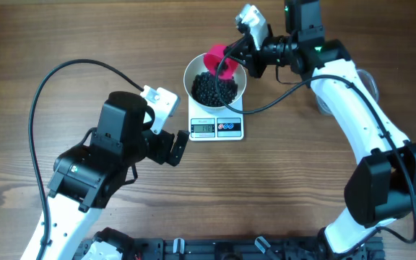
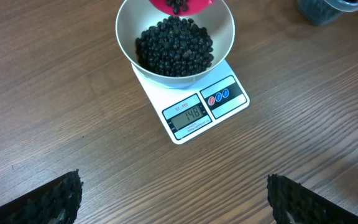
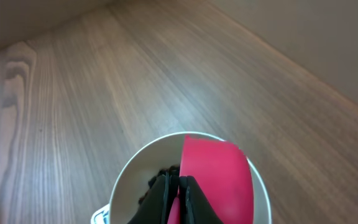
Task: Scoop item into bowl and weigh 150g on scale
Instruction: 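Keep tilting the scoop to add beans while watching the scale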
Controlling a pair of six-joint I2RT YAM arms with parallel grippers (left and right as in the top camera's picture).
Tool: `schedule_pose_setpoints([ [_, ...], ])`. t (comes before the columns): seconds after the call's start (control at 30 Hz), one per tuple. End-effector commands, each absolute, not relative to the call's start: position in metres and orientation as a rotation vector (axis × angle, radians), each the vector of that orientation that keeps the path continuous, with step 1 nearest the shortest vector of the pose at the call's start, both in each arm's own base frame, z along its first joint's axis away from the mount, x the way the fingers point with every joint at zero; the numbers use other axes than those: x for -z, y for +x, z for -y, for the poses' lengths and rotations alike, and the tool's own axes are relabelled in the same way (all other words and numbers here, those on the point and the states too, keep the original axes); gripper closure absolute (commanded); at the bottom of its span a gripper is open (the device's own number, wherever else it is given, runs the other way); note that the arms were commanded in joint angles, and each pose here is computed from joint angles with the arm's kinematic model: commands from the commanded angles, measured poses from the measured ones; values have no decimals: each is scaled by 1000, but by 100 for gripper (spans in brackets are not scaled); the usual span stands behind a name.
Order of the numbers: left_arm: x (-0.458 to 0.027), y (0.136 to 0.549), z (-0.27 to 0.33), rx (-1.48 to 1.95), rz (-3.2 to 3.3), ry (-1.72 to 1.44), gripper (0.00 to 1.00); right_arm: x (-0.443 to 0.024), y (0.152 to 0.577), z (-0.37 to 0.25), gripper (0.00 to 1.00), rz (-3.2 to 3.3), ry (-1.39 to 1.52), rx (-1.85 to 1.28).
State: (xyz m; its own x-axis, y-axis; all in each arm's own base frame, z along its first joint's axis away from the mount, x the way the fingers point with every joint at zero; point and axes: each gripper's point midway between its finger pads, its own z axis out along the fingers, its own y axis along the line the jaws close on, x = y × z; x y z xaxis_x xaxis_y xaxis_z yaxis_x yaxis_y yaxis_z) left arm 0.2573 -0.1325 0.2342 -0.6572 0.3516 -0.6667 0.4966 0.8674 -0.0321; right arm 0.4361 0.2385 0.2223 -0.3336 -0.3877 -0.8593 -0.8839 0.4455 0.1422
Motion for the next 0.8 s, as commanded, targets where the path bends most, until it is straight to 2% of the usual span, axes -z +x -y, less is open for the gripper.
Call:
schedule_pose_setpoints([
  [0.0,-241,258,134,288,-2329,616,0,-242,437,-237,96,-1862,-1083,-742],
  [0.43,-241,258,134,288,-2329,616,0,-240,434,-238,96,-1920,-1020,-799],
  [0.5,-241,258,134,287,-2329,616,0,-240,415,-245,96,-1826,-1166,-855],
  [0.6,-241,258,134,288,-2329,616,0,-230,433,-231,96,-1958,-1043,-744],
  [0.77,-241,258,134,288,-2329,616,0,-231,427,-235,96,-1947,-1061,-787],
])
